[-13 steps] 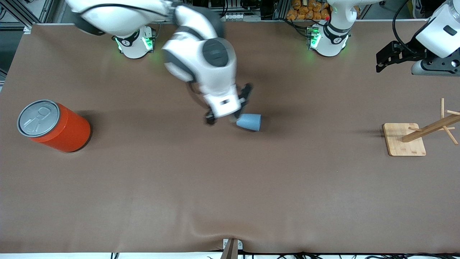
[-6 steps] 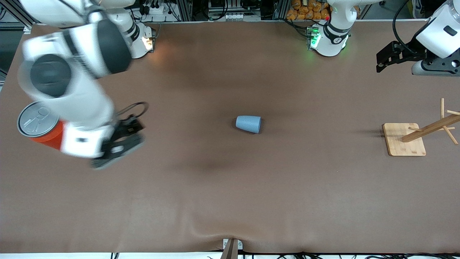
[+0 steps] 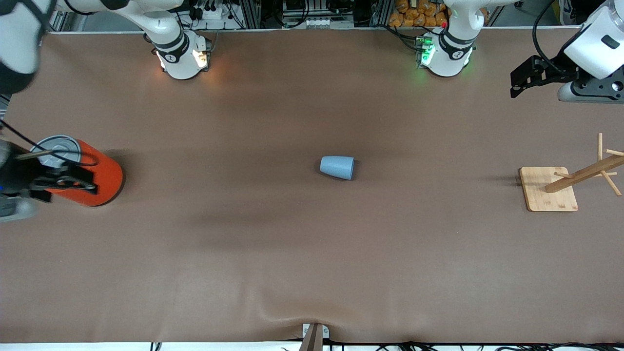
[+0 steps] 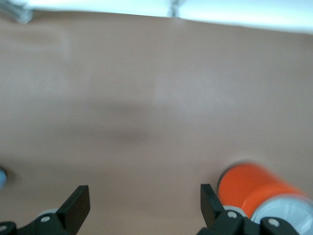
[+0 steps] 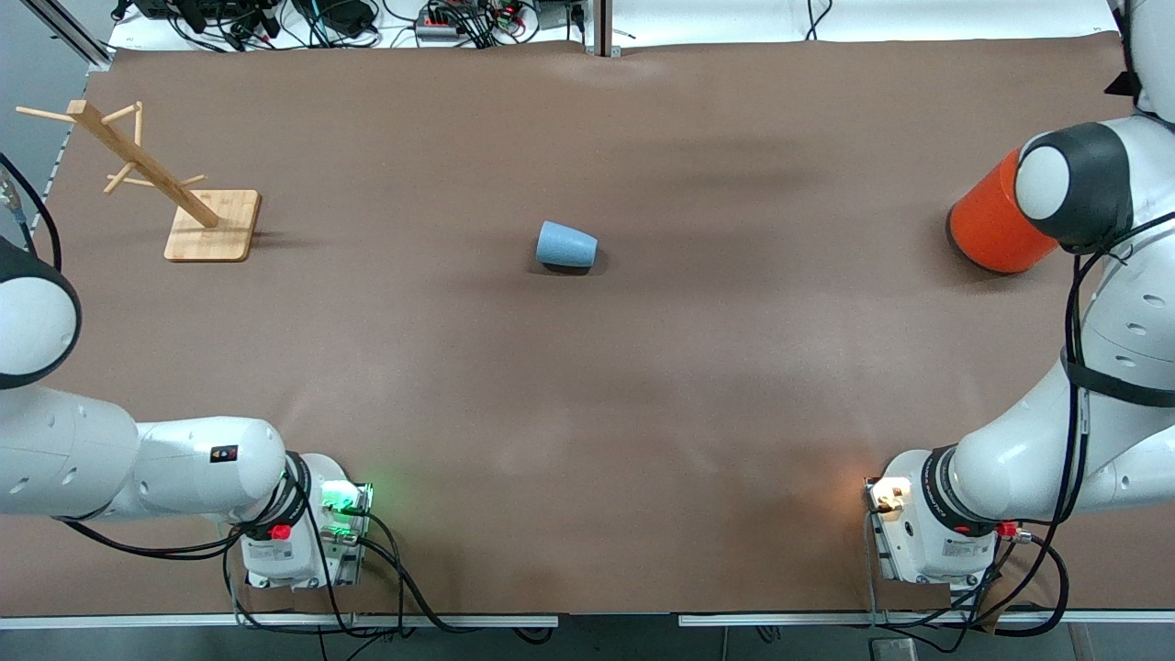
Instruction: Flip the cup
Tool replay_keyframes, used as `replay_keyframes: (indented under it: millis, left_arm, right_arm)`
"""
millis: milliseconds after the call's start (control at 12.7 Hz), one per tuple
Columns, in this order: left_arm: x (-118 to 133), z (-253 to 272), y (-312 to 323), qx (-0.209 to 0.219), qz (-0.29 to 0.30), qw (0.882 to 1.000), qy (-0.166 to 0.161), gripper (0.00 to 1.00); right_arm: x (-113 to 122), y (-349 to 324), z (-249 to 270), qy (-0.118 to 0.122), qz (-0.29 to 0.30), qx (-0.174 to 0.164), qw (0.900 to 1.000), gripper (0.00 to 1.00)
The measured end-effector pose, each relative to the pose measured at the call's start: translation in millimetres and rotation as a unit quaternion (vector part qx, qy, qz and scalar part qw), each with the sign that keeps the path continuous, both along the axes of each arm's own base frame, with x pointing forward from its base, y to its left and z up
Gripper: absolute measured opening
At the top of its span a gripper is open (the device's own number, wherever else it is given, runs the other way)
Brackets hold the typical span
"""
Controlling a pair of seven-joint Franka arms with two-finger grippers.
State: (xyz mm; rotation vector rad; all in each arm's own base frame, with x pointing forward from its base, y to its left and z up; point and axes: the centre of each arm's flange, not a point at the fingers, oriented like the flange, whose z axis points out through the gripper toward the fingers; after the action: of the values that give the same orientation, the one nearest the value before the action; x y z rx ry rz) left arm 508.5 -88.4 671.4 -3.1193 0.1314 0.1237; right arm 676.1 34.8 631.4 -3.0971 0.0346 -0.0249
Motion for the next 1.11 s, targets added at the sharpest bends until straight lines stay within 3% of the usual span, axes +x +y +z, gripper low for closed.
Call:
replay_keyframes:
  millis: [79,237,316,474,553,791,949,1107]
  left_arm:
    - [0,-1,0,0.000,0.000,1.000,0.001,1.00]
    - [0,-1,0,0.000,0.000,1.000,0.002,1.00]
    - [0,-1,0,0.000,0.000,1.000,0.002,1.00]
    - [0,-1,0,0.001,0.000,1.000,0.003,1.00]
    - [-1,-1,0,0.001,0.000,1.000,0.002,1.00]
    - [-1,0,0,0.001,0.000,1.000,0.002,1.00]
    - [-1,0,0,0.001,0.000,1.000,0.001,1.00]
    - [-1,0,0,0.001,0.000,1.000,0.001,1.00]
  right_arm:
    - [-2,-6,-2,0.014,-0.066,0.001,0.998,1.00]
    - [-5,-8,-12,0.037,-0.143,-0.002,0.989,1.00]
    - [-5,-13,-15,0.030,-0.160,0.000,0.987,1.00]
    - [-12,-36,-21,-0.019,-0.183,0.008,0.983,1.00]
    - [-26,-45,-25,-0.038,-0.189,0.008,0.981,1.00]
    - [-78,-61,-54,-0.030,-0.189,0.004,0.982,1.00]
    - [-85,-70,-50,-0.033,-0.142,-0.010,0.989,1.00]
    - [-90,-72,-39,-0.005,-0.122,-0.018,0.992,1.00]
